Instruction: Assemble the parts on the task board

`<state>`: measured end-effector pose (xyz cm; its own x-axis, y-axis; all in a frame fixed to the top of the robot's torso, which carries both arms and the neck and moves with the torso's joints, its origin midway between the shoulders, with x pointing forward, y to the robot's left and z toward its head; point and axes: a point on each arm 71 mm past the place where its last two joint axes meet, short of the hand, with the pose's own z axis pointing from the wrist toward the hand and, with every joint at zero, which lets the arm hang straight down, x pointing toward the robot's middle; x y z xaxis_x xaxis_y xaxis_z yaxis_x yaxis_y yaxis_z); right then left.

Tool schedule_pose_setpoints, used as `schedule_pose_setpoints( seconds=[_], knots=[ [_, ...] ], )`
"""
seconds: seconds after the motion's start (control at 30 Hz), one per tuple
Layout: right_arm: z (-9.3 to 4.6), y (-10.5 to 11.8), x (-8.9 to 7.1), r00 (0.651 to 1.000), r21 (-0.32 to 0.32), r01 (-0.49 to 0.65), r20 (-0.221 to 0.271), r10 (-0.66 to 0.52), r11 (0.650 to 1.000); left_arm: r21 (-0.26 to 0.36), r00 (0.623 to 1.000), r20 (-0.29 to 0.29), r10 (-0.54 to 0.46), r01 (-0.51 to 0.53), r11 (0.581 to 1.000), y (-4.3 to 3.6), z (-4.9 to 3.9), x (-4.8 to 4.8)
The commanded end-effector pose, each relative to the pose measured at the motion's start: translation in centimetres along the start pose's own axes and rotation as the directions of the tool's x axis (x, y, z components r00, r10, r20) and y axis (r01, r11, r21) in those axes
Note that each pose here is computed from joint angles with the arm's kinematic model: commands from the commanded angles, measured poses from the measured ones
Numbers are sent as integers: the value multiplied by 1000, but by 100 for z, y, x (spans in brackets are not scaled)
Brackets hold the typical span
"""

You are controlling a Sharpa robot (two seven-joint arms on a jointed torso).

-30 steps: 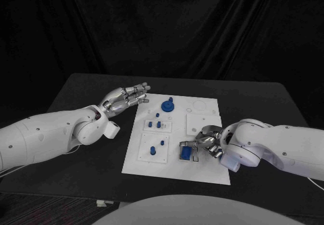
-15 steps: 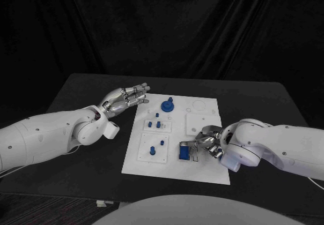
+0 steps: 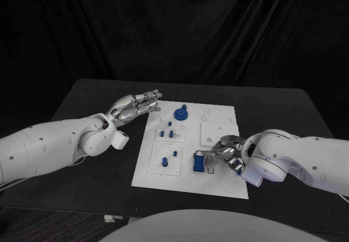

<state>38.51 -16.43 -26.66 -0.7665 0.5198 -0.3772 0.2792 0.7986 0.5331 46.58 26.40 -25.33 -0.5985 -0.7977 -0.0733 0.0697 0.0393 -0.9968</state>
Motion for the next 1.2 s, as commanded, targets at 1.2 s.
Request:
schedule_pose_setpoints(
  seconds=[1.2],
  knots=[
    [-463, -503, -574, 814, 231, 493, 217, -539, 838, 12, 1000, 6, -8, 8, 1000, -10, -33, -16]
  ],
)
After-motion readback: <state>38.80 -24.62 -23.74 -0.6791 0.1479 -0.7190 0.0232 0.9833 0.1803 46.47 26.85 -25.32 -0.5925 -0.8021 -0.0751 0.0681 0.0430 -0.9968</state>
